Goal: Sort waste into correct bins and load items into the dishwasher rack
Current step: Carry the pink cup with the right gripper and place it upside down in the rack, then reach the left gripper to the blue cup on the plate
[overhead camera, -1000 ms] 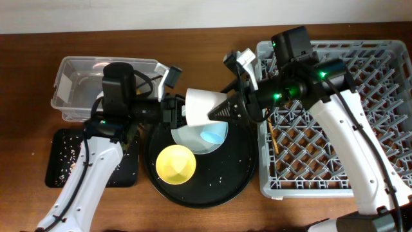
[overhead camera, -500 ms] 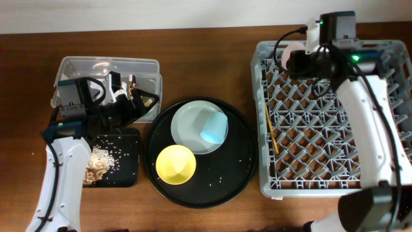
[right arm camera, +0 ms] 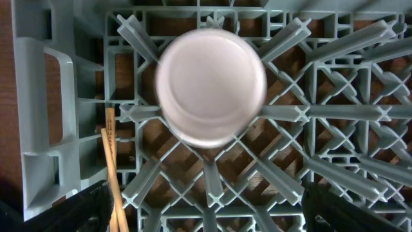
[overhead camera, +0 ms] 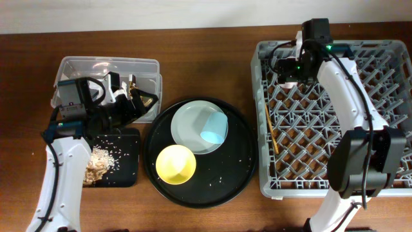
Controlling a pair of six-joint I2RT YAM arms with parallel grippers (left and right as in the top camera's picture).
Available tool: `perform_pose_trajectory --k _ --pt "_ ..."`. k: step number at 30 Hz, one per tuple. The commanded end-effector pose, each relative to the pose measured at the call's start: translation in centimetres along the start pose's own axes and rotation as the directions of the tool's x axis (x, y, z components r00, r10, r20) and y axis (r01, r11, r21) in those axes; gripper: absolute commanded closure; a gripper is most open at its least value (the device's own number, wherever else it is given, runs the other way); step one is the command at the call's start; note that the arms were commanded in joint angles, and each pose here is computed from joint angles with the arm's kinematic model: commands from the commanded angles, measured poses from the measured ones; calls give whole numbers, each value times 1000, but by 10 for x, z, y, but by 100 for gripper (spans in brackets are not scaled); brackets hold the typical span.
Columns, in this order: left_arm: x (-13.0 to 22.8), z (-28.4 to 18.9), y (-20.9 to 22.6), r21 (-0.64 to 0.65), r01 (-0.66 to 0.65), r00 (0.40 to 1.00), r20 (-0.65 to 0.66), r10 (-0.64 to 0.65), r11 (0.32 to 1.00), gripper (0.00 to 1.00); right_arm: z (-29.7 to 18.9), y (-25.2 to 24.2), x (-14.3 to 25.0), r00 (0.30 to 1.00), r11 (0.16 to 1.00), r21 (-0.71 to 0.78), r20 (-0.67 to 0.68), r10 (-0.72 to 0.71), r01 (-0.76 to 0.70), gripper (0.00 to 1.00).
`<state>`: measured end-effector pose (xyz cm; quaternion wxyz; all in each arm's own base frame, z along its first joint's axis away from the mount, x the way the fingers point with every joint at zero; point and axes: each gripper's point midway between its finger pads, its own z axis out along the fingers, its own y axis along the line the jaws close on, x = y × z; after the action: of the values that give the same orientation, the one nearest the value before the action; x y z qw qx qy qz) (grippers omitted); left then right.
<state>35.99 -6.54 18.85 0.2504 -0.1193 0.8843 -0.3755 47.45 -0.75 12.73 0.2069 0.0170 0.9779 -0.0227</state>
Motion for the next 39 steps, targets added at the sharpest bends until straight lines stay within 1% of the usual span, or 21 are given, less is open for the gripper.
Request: perform_pose_trajectory --k 1,2,3,5,11,12,13,14,16,17,20,21,22,23,24,26,29,31,34,37,39 --pt "-2 -2 0 -6 -20 1000 10 20 1000 1 -38 -4 -18 998 1000 1 65 16 -16 6" --pt "-2 -2 0 -6 -20 1000 10 20 1000 1 -63 -2 -23 996 1000 -20 92 17 -15 5" --pt "-2 -2 0 -6 -20 1000 10 20 1000 1 -89 4 -27 992 998 -60 125 19 -11 1" --pt "-2 -2 0 -6 -20 1000 10 20 1000 1 -120 4 -26 986 997 -72 168 21 -9 2" --pt "-3 -2 3 -24 -4 1000 17 5 1000 1 -118 4 -26 986 997 -71 163 21 -9 2" --pt "6 -1 3 -27 16 1000 -16 -16 1000 1 -118 4 -26 986 997 -72 163 21 -9 2" --pt "29 4 1 -43 48 994 -97 -52 998 65 -118 4 -26 986 997 -72 163 21 -9 2" --pt "64 12 -2 -98 58 974 -213 -78 994 100 -118 4 -26 986 997 -72 163 21 -9 2" --pt "108 34 -18 -119 -5 944 -328 -34 993 99 -118 4 -26 986 997 -72 163 21 -9 2" --pt "128 47 -23 -149 -16 935 -354 -38 989 100 -118 4 -26 986 997 -71 163 21 -9 2" --pt "169 79 -41 -142 14 925 -373 -66 990 99 -118 4 -26 986 997 -72 163 21 -9 2" --pt "179 89 -40 -151 23 927 -367 -77 988 99 -118 4 -26 986 997 -72 163 21 -9 2" --pt "189 98 -32 -195 43 928 -357 -112 980 100 -118 4 -26 986 997 -71 163 21 -9 2" --pt "195 110 -31 -189 16 933 -351 -83 982 100 -118 4 -26 986 997 -72 163 21 -9 2" --pt "194 119 -29 -186 -4 941 -333 -59 983 100 -118 4 -26 986 997 -71 163 21 -9 2" --pt "181 141 0 -310 39 969 -221 -112 950 99 -118 4 -26 986 997 -71 163 21 -9 2" --pt "167 169 7 -292 39 984 -157 -88 956 100 -118 4 -26 986 997 -72 163 21 -9 2" --pt "150 182 -2 -236 30 995 -87 -52 971 99 -118 4 -26 986 997 -71 163 21 -9 2" --pt "119 178 11 -283 51 998 41 -41 958 99 -118 4 -26 986 997 -72 163 21 -9 2" --pt "96 173 19 -281 16 997 80 7 960 100 -118 4 -26 986 997 -72 163 21 -9 2" --pt "95 173 19 -283 -86 993 49 103 955 100 -118 4 -26 986 997 -72 163 21 -9 2"
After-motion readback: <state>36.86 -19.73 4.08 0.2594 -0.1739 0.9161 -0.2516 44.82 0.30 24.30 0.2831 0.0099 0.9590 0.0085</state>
